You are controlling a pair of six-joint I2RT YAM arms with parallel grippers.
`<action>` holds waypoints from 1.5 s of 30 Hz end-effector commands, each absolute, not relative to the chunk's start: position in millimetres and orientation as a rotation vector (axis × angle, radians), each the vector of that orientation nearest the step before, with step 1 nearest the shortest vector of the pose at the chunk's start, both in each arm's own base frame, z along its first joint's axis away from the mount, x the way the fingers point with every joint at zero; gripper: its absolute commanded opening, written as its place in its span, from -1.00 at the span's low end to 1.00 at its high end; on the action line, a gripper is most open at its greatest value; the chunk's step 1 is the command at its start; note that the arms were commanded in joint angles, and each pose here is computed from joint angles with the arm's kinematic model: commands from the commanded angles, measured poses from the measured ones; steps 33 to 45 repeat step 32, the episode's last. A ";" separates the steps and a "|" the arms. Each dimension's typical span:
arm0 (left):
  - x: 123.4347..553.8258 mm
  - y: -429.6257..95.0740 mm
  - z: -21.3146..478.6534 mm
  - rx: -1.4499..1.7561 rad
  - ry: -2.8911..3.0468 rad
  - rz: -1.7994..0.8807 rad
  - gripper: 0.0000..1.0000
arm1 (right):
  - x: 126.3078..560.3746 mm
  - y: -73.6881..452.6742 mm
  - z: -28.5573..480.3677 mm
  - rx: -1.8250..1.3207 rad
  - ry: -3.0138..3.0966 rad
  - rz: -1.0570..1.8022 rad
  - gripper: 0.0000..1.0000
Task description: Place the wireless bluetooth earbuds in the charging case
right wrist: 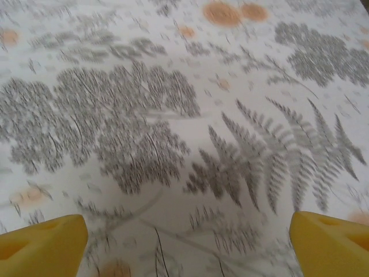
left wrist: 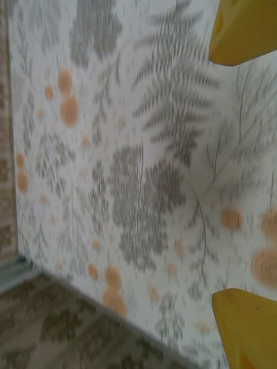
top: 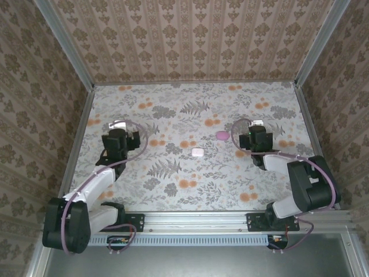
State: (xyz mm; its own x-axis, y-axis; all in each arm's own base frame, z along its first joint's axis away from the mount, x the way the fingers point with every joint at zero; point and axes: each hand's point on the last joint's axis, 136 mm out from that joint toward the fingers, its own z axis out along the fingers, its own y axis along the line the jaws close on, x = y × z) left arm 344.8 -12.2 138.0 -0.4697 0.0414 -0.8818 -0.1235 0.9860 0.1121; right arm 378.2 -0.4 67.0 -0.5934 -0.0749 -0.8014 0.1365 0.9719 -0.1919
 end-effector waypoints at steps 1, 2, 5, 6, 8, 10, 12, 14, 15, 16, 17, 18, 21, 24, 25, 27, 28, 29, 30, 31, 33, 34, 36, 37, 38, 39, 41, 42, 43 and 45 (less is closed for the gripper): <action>356.4 4.9 143.2 -0.017 2.011 0.253 1.00 | 414.0 4.6 102.5 0.015 2.036 -0.142 0.82; 359.0 5.6 142.1 -0.022 2.001 0.243 1.00 | 411.0 3.3 100.8 0.016 2.020 -0.080 0.82; 366.7 1.5 141.6 -0.013 1.922 0.174 1.00 | 394.1 -1.1 100.4 0.035 1.871 0.040 0.84; 369.3 0.7 141.5 -0.010 1.897 0.157 1.00 | 388.5 -3.2 103.9 0.045 1.820 0.034 0.90; 374.1 -1.9 137.3 0.032 1.894 0.158 1.00 | 384.9 -12.7 102.7 0.098 1.851 -0.014 0.91; 378.4 -5.3 132.4 0.075 1.877 0.153 1.00 | 390.5 -29.5 102.6 0.209 1.849 -0.094 1.00; 382.7 -6.7 123.2 0.095 1.864 0.146 1.00 | 394.0 -25.4 101.0 0.199 1.880 -0.176 1.00; 387.5 -10.9 109.7 0.121 1.879 0.121 0.99 | 391.3 -22.3 101.9 0.187 1.871 -0.212 1.00; 389.2 -13.5 100.6 0.141 1.885 0.110 0.99 | 391.9 -21.8 102.2 0.184 1.867 -0.212 1.00; 393.7 -15.1 98.9 0.161 1.858 0.112 0.99 | 391.9 -21.7 102.6 0.184 1.868 -0.212 1.00; 393.0 -14.3 97.4 0.149 1.880 0.105 1.00 | 392.0 -21.9 101.7 0.185 1.873 -0.209 1.00; 392.8 -11.0 94.3 0.126 1.916 0.093 1.00 | 392.6 -22.3 102.4 0.187 1.871 -0.205 1.00; 396.6 9.2 93.7 0.013 1.934 0.126 0.99 | 392.8 -22.5 101.3 0.186 1.877 -0.194 1.00; 396.3 9.2 94.7 0.009 1.926 0.163 1.00 | 392.5 -22.3 101.8 0.185 1.874 -0.194 1.00; 396.6 9.3 94.8 0.010 1.921 0.166 1.00 | 392.8 -22.5 101.9 0.187 1.873 -0.194 1.00; 396.4 9.3 94.9 0.009 1.924 0.165 1.00 | 393.4 -21.9 100.8 0.184 1.881 -0.192 1.00; 396.6 9.5 95.2 0.010 1.922 0.167 1.00 | 393.6 -22.4 100.7 0.186 1.881 -0.191 1.00; 396.5 8.9 95.0 0.011 1.923 0.166 1.00 | 393.9 -22.8 100.8 0.186 1.883 -0.188 1.00; 396.3 9.0 94.9 0.011 1.923 0.166 1.00 | 394.0 -22.7 100.9 0.186 1.883 -0.186 1.00; 396.5 8.8 94.8 0.010 1.924 0.165 1.00 | 393.4 -22.5 100.2 0.184 1.885 -0.184 1.00; 396.6 8.7 94.9 0.011 1.924 0.164 1.00 | 393.2 -22.4 100.4 0.184 1.883 -0.183 1.00; 396.6 8.7 94.9 0.011 1.924 0.164 1.00 | 393.2 -22.4 100.4 0.184 1.883 -0.183 1.00; 396.6 8.7 94.9 0.011 1.924 0.164 1.00 | 393.2 -22.4 100.4 0.184 1.883 -0.183 1.00; 396.6 8.7 94.9 0.011 1.924 0.164 1.00 | 393.2 -22.4 100.4 0.184 1.883 -0.183 1.00; 396.6 8.7 94.9 0.011 1.924 0.164 1.00 | 393.2 -22.4 100.4 0.184 1.883 -0.183 1.00; 396.6 8.7 94.9 0.011 1.924 0.164 1.00 | 393.2 -22.4 100.4 0.184 1.883 -0.183 1.00; 396.6 8.7 94.9 0.011 1.924 0.164 1.00 | 393.2 -22.4 100.4 0.184 1.883 -0.183 1.00; 396.6 8.7 94.9 0.011 1.924 0.164 1.00 | 393.2 -22.4 100.4 0.184 1.883 -0.183 1.00; 396.6 8.7 94.9 0.011 1.924 0.164 1.00 | 393.2 -22.4 100.4 0.184 1.883 -0.183 1.00; 396.6 8.7 94.9 0.011 1.924 0.164 1.00 | 393.2 -22.4 100.4 0.184 1.883 -0.183 1.00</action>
